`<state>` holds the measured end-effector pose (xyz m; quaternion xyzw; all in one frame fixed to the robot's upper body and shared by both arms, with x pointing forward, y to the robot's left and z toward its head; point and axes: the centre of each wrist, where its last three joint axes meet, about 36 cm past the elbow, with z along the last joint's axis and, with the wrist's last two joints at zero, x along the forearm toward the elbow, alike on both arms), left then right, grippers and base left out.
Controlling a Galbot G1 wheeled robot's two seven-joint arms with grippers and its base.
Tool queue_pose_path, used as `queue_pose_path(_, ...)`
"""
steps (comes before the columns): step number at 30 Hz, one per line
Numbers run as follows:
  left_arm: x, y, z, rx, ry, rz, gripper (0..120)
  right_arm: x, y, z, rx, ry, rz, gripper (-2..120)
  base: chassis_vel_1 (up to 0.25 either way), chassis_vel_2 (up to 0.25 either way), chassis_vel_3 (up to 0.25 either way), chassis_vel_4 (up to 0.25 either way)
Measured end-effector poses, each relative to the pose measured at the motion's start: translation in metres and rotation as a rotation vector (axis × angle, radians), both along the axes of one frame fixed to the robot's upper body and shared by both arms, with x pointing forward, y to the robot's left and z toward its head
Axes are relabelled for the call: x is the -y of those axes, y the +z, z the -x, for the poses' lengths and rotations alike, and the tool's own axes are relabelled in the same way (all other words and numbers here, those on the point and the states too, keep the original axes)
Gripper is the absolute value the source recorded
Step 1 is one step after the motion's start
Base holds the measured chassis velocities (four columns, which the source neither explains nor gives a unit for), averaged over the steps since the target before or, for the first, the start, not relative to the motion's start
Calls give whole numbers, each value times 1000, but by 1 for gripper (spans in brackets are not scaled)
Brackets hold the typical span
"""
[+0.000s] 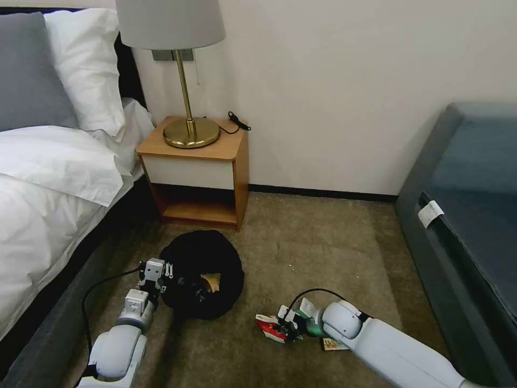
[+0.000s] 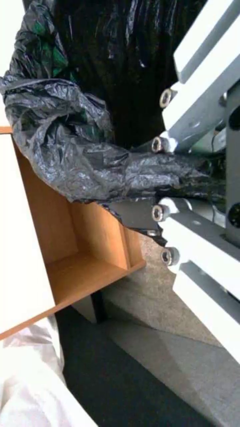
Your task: Pick up the trash bin, then pick up the garbage on the floor and place it into the trash bin.
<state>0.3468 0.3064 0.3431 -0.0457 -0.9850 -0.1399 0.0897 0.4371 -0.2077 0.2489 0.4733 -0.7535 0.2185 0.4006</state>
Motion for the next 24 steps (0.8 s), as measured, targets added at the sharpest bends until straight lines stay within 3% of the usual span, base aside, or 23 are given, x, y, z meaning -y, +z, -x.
queue_pose_path(17,-1,0,3,5,-10,-9,4,12,1,5,41,-85,-45,0,0,0,0,0)
queue_pose_path(24,2,0,3,1,-19,-16,4,17,25,-11,118,-173,-129,0,0,0,0,0)
